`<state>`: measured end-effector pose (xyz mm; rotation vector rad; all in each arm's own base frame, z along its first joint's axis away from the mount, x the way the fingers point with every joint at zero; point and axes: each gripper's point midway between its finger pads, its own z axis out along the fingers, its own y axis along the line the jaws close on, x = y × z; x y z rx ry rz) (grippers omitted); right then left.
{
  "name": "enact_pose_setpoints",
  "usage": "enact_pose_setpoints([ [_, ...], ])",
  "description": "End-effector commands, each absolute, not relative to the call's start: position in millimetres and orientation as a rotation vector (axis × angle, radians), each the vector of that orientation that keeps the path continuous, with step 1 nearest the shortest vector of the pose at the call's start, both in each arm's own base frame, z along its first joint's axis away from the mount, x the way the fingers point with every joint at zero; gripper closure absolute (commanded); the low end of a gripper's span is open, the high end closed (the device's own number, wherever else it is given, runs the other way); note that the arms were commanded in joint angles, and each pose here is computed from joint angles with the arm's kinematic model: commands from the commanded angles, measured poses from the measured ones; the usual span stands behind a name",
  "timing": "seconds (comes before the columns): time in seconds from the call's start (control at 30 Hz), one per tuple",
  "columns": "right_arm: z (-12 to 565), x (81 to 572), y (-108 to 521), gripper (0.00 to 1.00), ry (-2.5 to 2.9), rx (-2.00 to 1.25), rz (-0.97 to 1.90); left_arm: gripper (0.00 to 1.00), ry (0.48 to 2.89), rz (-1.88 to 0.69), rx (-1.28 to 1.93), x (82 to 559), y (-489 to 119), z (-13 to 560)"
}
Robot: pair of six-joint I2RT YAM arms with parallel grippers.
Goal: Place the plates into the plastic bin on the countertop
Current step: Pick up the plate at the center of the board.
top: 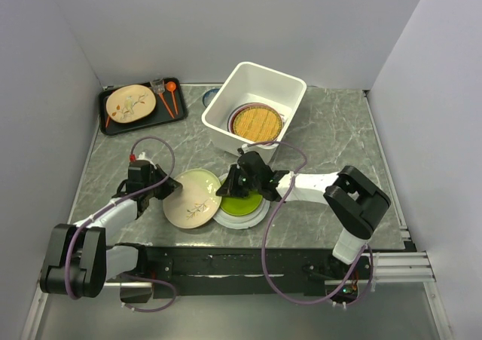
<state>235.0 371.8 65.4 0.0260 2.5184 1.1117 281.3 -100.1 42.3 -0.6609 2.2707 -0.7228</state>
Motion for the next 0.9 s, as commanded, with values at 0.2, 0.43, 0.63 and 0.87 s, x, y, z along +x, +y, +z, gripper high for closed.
enact_pose_setpoints([
  [0.2, 91, 240, 378, 1.0, 2.414, -0.025, 1.168, 0.99, 2.247, -0.742, -0.609, 274, -104, 70],
  [0.43, 109, 246, 381, 1.0, 2.375, -0.052, 1.198, 0.94, 2.098, -0.688, -0.579, 278, -90, 143],
  [0.63, 121, 248, 380, 1.0, 2.344, -0.073, 1.217, 0.8, 1.979, -0.702, -0.537, 277, -87, 197],
  [0.87, 141, 247, 371, 1.0, 2.283, -0.077, 1.227, 0.44, 1.951, -0.726, -0.491, 282, -92, 211],
])
